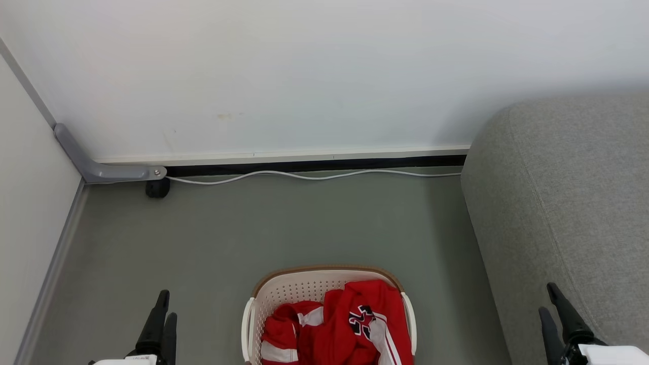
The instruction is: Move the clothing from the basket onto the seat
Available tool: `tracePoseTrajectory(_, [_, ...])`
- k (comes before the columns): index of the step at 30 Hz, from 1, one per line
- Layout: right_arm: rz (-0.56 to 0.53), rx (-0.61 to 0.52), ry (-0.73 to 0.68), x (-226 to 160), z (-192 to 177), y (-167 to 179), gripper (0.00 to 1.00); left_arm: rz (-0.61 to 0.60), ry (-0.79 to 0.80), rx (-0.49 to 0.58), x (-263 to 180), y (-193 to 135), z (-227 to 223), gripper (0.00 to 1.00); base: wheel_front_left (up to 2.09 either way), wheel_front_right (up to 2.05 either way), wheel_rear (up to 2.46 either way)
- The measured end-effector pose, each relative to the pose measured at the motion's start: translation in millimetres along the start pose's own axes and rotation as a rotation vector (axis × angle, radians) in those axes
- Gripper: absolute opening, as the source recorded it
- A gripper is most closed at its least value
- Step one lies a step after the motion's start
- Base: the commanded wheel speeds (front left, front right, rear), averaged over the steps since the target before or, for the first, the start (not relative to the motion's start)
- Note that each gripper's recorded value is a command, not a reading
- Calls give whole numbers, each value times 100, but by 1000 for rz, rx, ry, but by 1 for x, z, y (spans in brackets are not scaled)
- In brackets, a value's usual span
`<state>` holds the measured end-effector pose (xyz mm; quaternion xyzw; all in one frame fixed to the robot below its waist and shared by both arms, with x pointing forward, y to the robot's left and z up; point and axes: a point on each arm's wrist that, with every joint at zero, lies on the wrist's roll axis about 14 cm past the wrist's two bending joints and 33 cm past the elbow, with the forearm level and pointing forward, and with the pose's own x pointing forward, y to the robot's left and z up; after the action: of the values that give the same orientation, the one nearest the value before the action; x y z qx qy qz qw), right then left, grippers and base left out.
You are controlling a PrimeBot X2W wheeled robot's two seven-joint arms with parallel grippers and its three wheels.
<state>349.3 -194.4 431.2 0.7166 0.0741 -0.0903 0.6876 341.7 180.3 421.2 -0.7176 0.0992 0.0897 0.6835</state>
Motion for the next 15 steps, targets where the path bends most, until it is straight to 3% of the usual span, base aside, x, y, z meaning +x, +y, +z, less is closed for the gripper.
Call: tracePoseTrajectory(15, [39, -44, 17, 9, -3, 16, 100, -23, -15, 17, 7, -10, -1, 100, 0, 0, 0])
